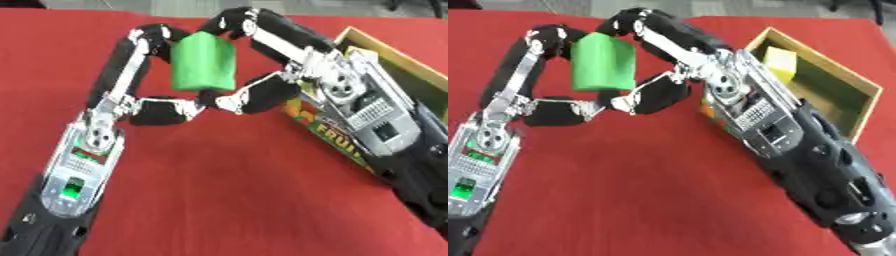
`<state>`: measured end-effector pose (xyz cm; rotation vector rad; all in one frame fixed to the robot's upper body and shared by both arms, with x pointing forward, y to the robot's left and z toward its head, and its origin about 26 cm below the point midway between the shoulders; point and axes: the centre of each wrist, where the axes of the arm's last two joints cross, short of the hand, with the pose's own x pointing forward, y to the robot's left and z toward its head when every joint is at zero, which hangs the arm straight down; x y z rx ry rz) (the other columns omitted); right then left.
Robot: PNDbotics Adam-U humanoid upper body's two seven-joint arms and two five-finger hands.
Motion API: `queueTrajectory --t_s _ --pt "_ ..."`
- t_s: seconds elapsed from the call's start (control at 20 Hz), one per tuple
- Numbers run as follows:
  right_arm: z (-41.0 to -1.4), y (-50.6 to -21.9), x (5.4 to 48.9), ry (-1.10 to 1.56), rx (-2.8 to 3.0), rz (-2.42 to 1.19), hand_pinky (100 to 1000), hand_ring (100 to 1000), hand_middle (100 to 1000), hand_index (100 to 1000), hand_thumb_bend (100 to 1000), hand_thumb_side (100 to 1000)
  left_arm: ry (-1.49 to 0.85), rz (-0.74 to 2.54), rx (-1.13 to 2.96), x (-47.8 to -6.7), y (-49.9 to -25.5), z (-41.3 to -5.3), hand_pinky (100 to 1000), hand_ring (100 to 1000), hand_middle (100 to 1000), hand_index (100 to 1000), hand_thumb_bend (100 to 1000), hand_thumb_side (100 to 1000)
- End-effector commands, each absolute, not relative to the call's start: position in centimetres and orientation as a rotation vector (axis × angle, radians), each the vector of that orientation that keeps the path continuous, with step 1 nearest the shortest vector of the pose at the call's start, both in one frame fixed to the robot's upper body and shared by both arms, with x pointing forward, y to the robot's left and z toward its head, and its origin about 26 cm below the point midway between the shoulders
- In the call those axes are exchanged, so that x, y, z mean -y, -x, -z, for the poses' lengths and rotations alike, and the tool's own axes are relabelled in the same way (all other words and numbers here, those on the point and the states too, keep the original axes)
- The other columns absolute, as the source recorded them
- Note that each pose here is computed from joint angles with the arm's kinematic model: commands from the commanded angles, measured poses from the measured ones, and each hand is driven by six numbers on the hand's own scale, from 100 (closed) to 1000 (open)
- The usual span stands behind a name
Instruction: Pick up the objects with one hand, pass them to the other hand, and then place them into the box on the other side of the table.
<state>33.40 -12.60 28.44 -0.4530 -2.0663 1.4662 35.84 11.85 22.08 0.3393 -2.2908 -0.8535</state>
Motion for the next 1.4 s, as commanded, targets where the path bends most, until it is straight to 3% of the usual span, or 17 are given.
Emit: queueTrajectory --t_s 0.05,0.4,0.7,0.8,1.0,1.1,1.3,1.4 --pt "-29.1 -33.4 12.6 0.486 2.085 -1.463 847 872 773 836 435 242 -0.310 0.851 2.330 -11.2 -35.5 -22.7 627 542 451 499 139 100" --pt "-28.9 -33.7 12.5 0.465 2.092 -1.426 836 844 657 760 395 207 -0.262 0.874 2.332 -11.1 -35.6 -22.5 625 543 451 516 160 100" --pt "-28.8 -33.7 12.6 0.417 2.110 -1.374 811 791 528 636 224 139 -0.263 0.877 2.321 -11.1 -35.7 -22.3 627 545 454 531 164 100" --pt "-28.7 -33.7 12.6 0.397 2.111 -1.366 802 773 494 599 148 141 -0.268 0.878 2.316 -11.1 -35.7 -22.2 631 549 459 541 207 100" --pt "-28.8 -33.6 12.7 0.371 2.113 -1.357 795 753 458 556 112 124 -0.276 0.885 2.311 -11.1 -35.8 -22.0 641 560 475 581 275 100" --pt "-28.9 -33.5 12.7 0.362 2.113 -1.359 792 747 447 542 104 124 -0.282 0.893 2.309 -11.1 -35.9 -22.0 657 586 518 680 371 122" --pt "-29.1 -33.2 12.9 0.351 2.114 -1.362 790 742 441 537 103 117 -0.310 0.942 2.295 -11.4 -36.0 -21.7 717 683 635 850 745 274" --pt "-29.3 -33.0 13.1 0.347 2.117 -1.365 790 742 441 536 104 113 -0.341 0.961 2.290 -11.5 -36.0 -21.6 723 693 644 875 816 292"
